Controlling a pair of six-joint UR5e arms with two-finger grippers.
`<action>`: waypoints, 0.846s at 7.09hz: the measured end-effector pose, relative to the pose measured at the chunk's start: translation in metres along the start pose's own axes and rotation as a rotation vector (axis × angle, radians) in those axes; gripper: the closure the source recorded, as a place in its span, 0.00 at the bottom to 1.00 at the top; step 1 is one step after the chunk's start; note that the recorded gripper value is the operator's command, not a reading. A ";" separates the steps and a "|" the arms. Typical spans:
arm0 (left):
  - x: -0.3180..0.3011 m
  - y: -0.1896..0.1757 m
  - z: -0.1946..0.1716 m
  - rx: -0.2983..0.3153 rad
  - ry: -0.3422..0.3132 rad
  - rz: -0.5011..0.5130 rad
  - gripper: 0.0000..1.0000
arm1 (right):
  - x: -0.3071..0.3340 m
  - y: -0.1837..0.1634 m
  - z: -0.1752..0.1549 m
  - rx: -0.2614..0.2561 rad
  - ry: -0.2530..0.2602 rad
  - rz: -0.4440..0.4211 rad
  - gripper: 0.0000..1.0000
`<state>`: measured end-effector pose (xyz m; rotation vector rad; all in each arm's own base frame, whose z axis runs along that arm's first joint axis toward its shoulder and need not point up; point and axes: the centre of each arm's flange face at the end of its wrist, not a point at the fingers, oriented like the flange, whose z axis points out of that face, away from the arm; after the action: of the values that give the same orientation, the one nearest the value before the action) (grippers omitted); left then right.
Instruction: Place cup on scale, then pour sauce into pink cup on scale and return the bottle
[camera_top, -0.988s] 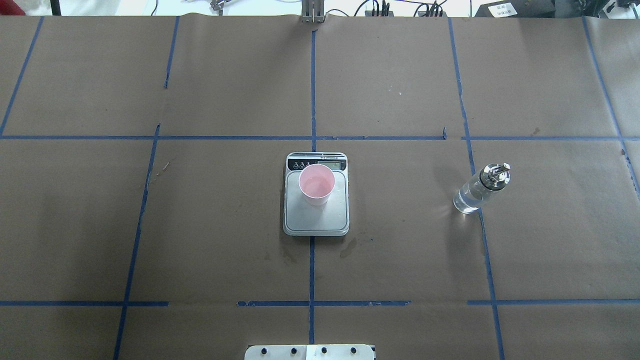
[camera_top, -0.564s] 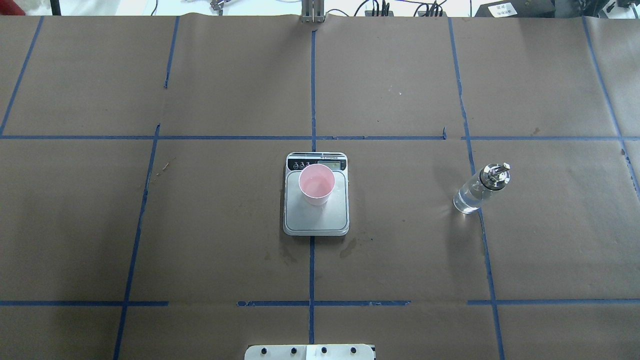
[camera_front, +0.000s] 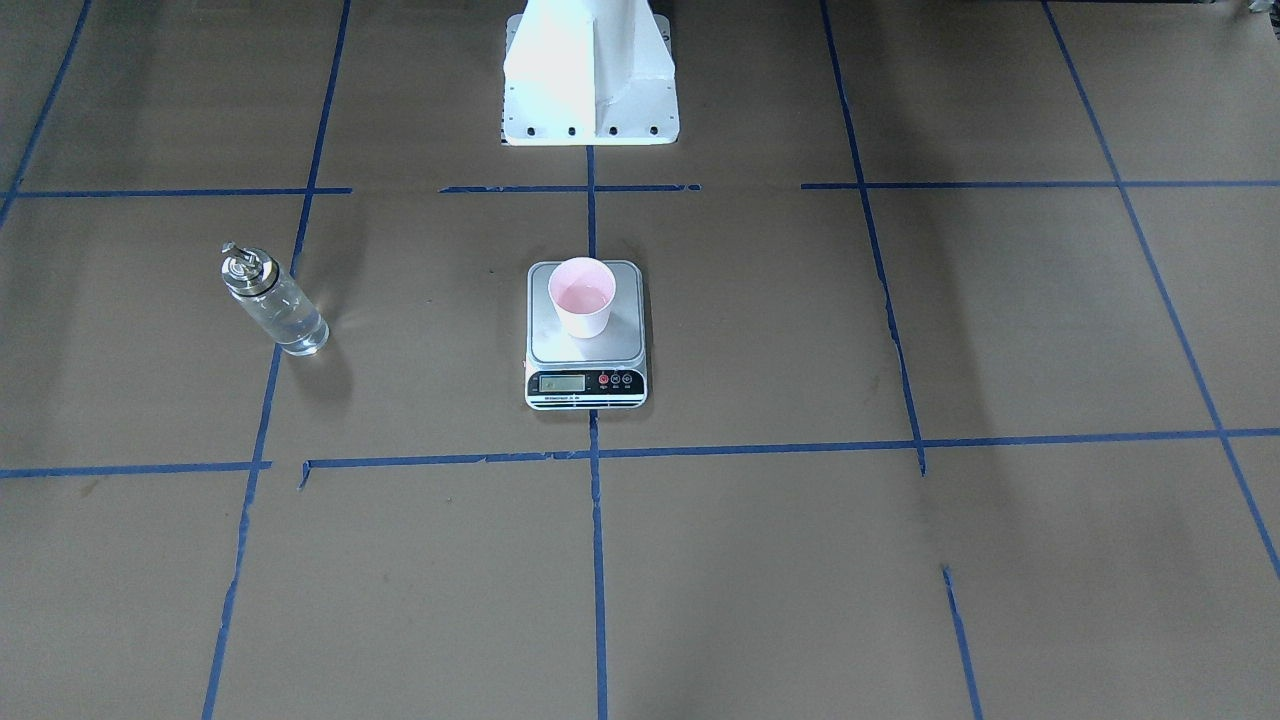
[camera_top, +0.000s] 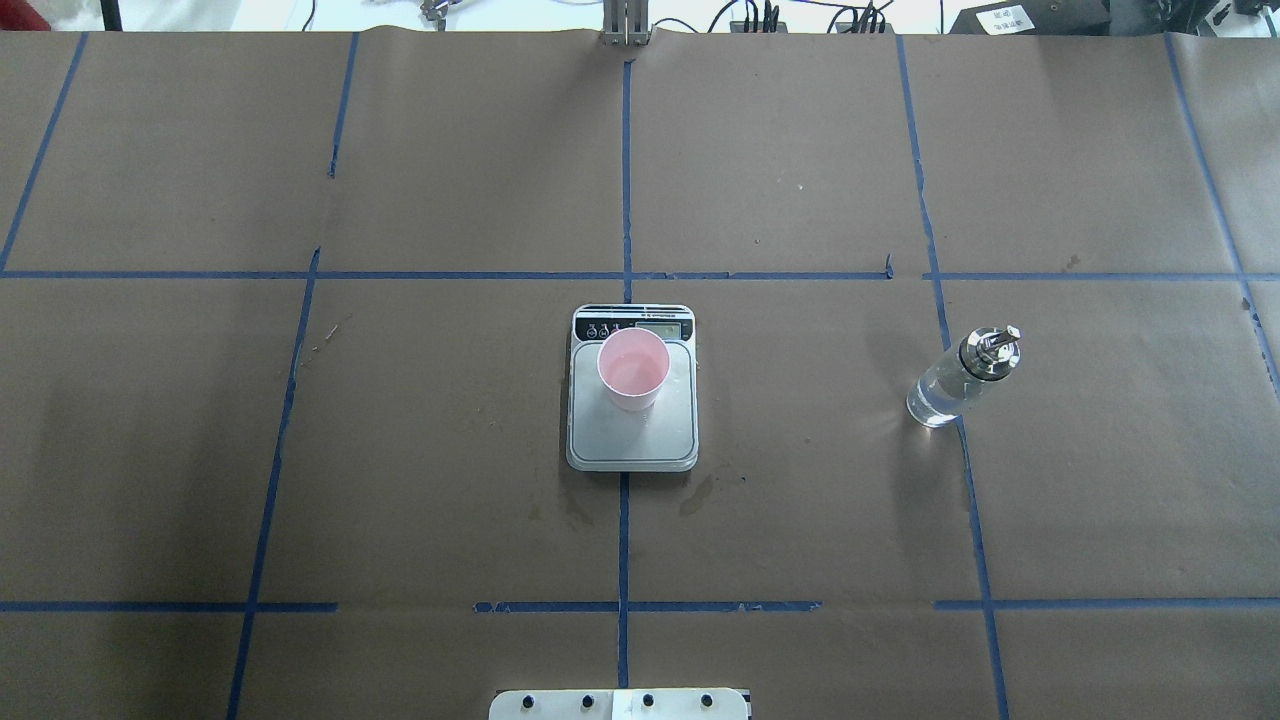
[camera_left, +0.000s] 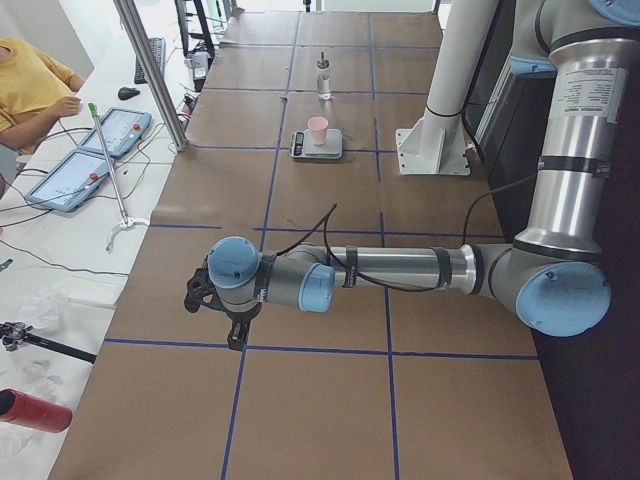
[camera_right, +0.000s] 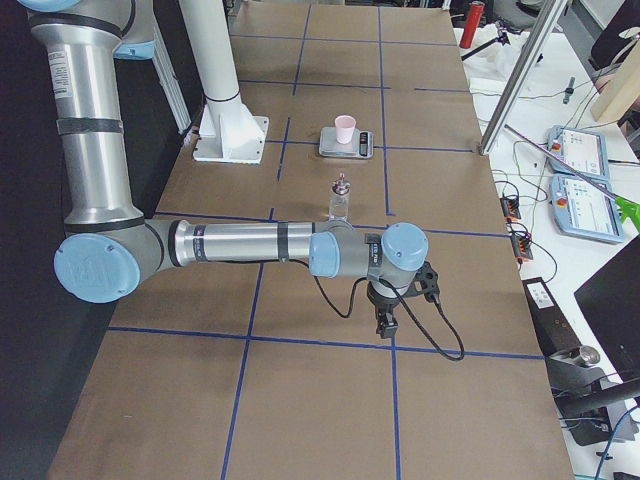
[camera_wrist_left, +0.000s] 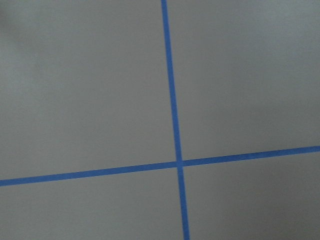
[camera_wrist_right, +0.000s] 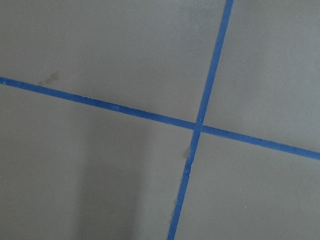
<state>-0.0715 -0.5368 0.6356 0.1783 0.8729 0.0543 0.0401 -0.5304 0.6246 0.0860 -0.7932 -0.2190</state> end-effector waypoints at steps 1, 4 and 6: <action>-0.002 0.002 0.001 0.000 -0.005 -0.002 0.00 | -0.006 -0.001 -0.009 0.023 0.005 -0.016 0.00; 0.013 -0.012 -0.013 -0.029 -0.100 0.005 0.00 | -0.017 0.000 -0.020 0.046 0.011 -0.035 0.00; 0.010 -0.006 -0.011 -0.092 -0.110 0.057 0.00 | -0.011 0.009 -0.013 0.034 0.009 -0.023 0.00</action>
<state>-0.0737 -0.5402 0.6195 0.1190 0.7542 0.1366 0.0432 -0.5189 0.6090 0.1276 -0.7876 -0.2267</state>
